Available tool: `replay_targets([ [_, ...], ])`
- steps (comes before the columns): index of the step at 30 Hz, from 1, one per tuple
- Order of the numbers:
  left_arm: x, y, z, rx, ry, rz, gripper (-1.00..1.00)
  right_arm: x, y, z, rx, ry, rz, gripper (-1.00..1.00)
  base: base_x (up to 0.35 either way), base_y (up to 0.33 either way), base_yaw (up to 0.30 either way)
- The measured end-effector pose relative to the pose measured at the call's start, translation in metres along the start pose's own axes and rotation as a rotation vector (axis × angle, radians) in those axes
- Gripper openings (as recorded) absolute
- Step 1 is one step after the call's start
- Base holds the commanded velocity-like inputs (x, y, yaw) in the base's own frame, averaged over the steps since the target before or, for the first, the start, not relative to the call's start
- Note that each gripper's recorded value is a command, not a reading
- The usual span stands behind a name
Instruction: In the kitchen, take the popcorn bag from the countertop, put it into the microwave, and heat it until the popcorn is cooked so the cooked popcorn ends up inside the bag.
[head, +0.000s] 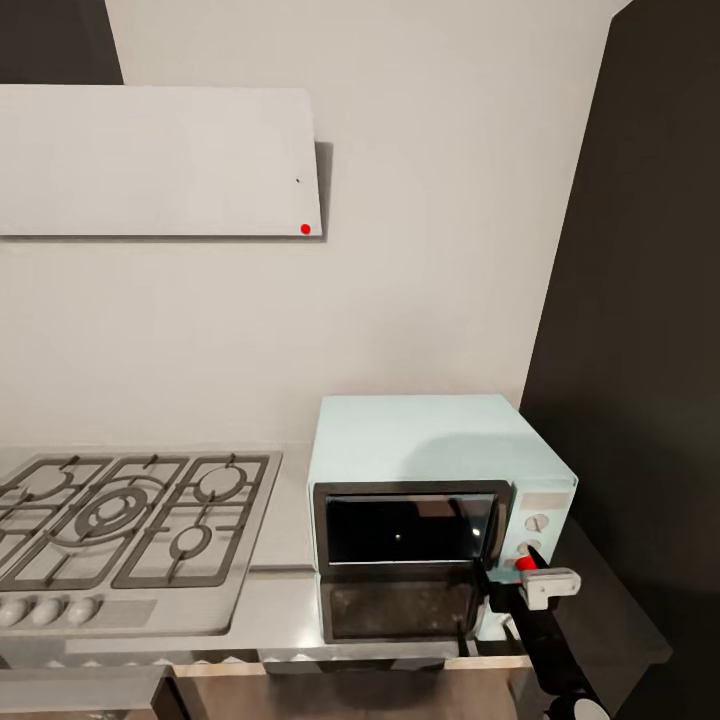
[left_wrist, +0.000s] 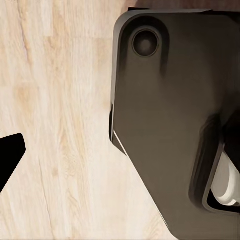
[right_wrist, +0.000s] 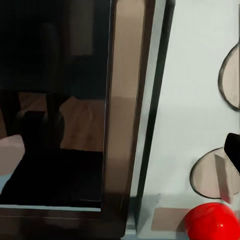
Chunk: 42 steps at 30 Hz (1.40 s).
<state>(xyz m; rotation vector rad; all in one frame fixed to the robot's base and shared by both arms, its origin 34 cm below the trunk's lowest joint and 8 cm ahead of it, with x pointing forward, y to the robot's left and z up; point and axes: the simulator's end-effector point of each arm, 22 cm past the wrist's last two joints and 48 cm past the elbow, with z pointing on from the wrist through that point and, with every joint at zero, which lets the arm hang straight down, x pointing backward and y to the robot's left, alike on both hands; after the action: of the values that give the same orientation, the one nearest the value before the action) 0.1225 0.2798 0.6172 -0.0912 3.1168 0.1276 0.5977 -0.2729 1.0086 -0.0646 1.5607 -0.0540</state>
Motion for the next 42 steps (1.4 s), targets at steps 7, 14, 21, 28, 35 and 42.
replay_targets([
  [7, 0.0001, 0.0012, 0.0, -0.002, 0.0, -0.004, 1.0, -0.0014, 0.0, -0.0001, 0.0, -0.006, 0.0, 1.0, 0.088, 0.0, 0.0],
  [14, 0.0002, 0.0009, 0.0, -0.001, 0.001, -0.004, 1.0, -0.0014, 0.0, 0.0, 0.0, -0.007, 0.0, -1.0, 0.005, 0.0, 0.0],
  [21, 0.0003, 0.0006, 0.0, -0.001, 0.001, -0.004, 1.0, -0.0018, -0.004, -0.0001, 0.014, -0.009, 0.011, -1.0, 0.0, 0.0, 0.0],
  [28, 0.0002, 0.0003, 0.0, -0.001, 0.001, -0.006, 1.0, -0.0018, -0.0053, -0.0001, 0.017, -0.009, 0.011, -1.0, 0.0, 0.0, 0.0],
  [35, 0.0, 0.0002, 0.0, 0.0, 0.0, -0.006, 1.0, -0.0017, -0.0035, 0.0002, 0.012, -0.008, 0.008, -1.0, -0.13, 0.0, 0.0],
  [42, -0.0003, 0.0003, 0.0001, -0.001, 0.0, -0.006, 1.0, -0.0018, -0.0018, 0.0003, 0.006, -0.008, 0.004, -1.0, -0.085, 0.0, 0.0],
])
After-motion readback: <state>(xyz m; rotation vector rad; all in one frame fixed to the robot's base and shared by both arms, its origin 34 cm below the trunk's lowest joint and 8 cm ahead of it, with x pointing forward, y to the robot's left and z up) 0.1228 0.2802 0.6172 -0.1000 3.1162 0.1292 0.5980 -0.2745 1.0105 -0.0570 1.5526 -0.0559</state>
